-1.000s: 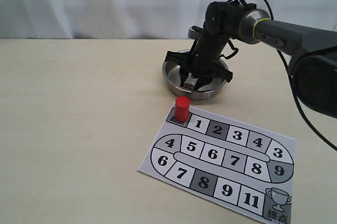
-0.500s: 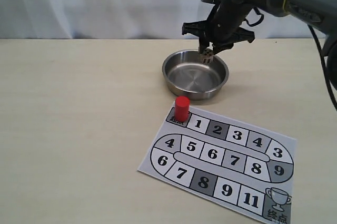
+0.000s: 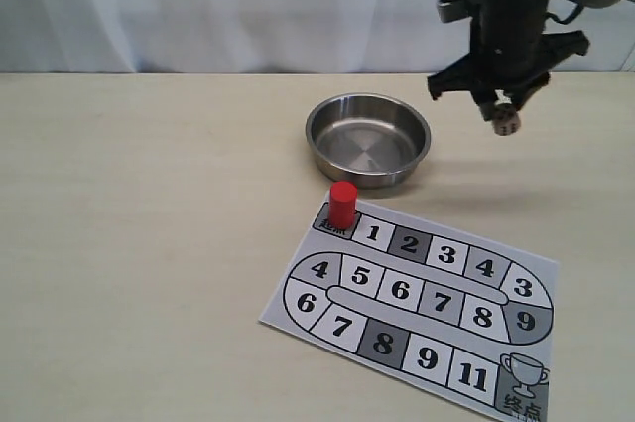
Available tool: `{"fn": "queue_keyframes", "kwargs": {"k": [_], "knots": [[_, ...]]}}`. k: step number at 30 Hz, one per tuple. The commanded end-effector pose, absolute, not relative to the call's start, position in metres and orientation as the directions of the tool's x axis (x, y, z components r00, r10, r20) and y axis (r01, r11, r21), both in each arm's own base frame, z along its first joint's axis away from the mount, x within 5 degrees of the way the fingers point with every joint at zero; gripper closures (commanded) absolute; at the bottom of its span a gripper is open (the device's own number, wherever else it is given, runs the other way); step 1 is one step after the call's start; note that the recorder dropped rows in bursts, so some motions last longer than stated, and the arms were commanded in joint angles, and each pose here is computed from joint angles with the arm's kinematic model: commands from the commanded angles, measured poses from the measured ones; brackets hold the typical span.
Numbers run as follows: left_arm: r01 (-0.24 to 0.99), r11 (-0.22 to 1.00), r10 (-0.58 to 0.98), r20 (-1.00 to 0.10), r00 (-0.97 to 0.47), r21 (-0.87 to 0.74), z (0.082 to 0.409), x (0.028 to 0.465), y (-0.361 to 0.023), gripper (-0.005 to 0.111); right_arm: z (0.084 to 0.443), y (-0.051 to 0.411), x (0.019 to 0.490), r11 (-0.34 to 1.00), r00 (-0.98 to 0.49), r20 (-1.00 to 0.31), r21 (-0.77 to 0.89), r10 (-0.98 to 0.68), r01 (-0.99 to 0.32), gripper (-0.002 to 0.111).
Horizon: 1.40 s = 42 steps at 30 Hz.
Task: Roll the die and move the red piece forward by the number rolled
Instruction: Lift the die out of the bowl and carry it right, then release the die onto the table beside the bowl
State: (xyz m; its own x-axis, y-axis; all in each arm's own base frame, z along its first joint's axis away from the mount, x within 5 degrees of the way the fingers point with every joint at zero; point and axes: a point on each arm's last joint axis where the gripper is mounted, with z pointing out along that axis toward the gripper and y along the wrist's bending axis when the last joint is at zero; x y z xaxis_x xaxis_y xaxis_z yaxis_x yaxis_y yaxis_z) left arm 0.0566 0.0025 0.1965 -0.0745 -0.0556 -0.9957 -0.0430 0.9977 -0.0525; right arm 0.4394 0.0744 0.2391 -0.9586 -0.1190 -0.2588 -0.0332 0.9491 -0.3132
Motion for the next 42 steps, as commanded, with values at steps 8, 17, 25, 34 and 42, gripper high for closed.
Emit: {"fn": "queue_keyframes", "kwargs": {"k": [8,17,25,34,42], "knots": [[-0.033,0.998,-0.058,-0.997,-0.053,-0.056,0.2,0.056,0.002,0.107,0.214,-0.019,0.385,0.941,-0.949,-0.301,-0.337,-0.091,0.017,0.104],[-0.033,0.998,-0.058,-0.997,-0.053,-0.056,0.2,0.056,0.002,0.107,0.202,-0.078,0.377,0.938,-0.942,-0.331,-0.34,-0.054,0.065,0.104],[-0.033,0.998,-0.058,-0.997,-0.053,-0.056,0.2,0.056,0.002,0.107,0.196,-0.068,0.379,0.983,-0.939,-0.343,-0.179,-0.024,0.04,0.097],[-0.033,0.998,-0.058,-0.997,-0.055,-0.056,0.2,0.056,0.002,0.107,0.2,-0.032,0.385,0.975,-0.905,-0.424,0.192,-0.017,-0.108,0.015],[-0.033,0.998,-0.058,-0.997,-0.055,-0.056,0.2,0.056,0.002,0.107,0.197,-0.04,0.381,0.988,-0.92,-0.384,0.088,-0.084,-0.127,0.019]]}}
